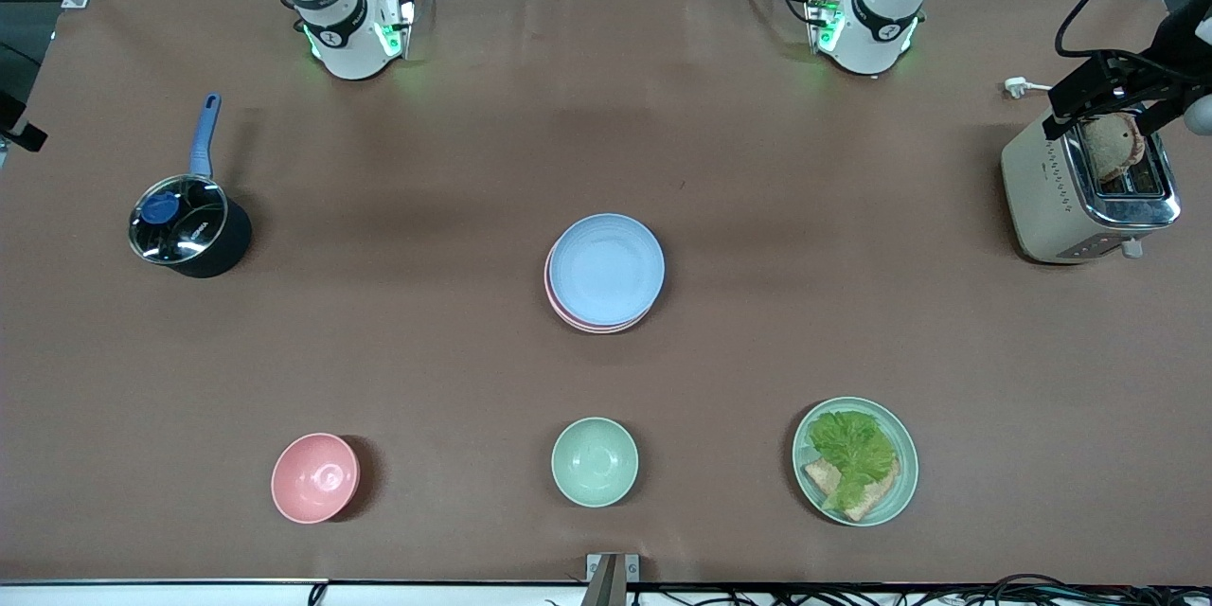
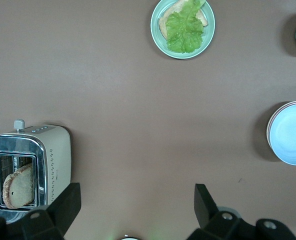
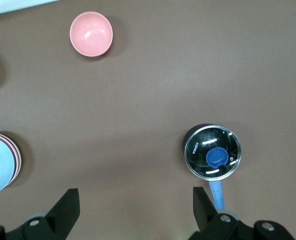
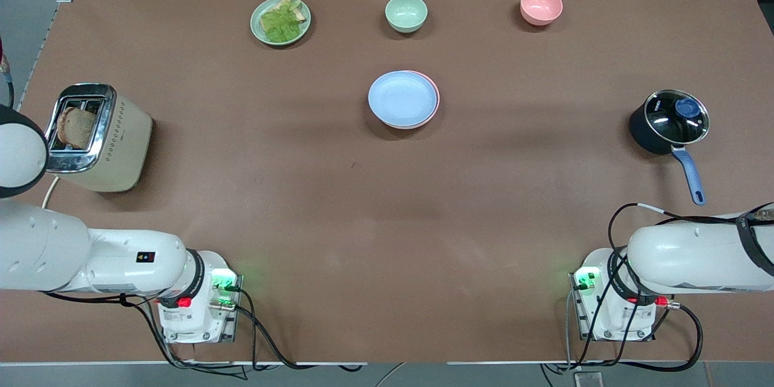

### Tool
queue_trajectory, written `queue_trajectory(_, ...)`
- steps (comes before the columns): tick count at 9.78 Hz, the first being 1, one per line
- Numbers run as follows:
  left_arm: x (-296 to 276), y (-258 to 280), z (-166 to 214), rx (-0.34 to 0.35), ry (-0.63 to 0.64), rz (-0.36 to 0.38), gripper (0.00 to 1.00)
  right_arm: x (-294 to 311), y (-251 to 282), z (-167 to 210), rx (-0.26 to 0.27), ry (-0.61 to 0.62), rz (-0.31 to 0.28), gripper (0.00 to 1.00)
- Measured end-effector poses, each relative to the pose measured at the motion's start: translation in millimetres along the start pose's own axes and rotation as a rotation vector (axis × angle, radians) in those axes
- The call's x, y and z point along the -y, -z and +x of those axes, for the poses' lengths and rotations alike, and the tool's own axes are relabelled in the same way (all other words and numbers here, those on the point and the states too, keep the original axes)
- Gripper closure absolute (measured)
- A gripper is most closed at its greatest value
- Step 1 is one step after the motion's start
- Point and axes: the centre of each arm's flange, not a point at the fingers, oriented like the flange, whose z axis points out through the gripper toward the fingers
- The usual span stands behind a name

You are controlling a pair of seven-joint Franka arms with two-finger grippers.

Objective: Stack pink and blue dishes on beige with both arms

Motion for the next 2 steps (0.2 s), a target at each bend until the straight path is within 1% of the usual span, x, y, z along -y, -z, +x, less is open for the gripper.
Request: queue_trajectory(2, 0.0, 0.0, 0.0, 0.0, 0.0, 0.0, 0.0, 0.9, -6.4, 4.4, 0.009, 0.009, -0.002, 0.0)
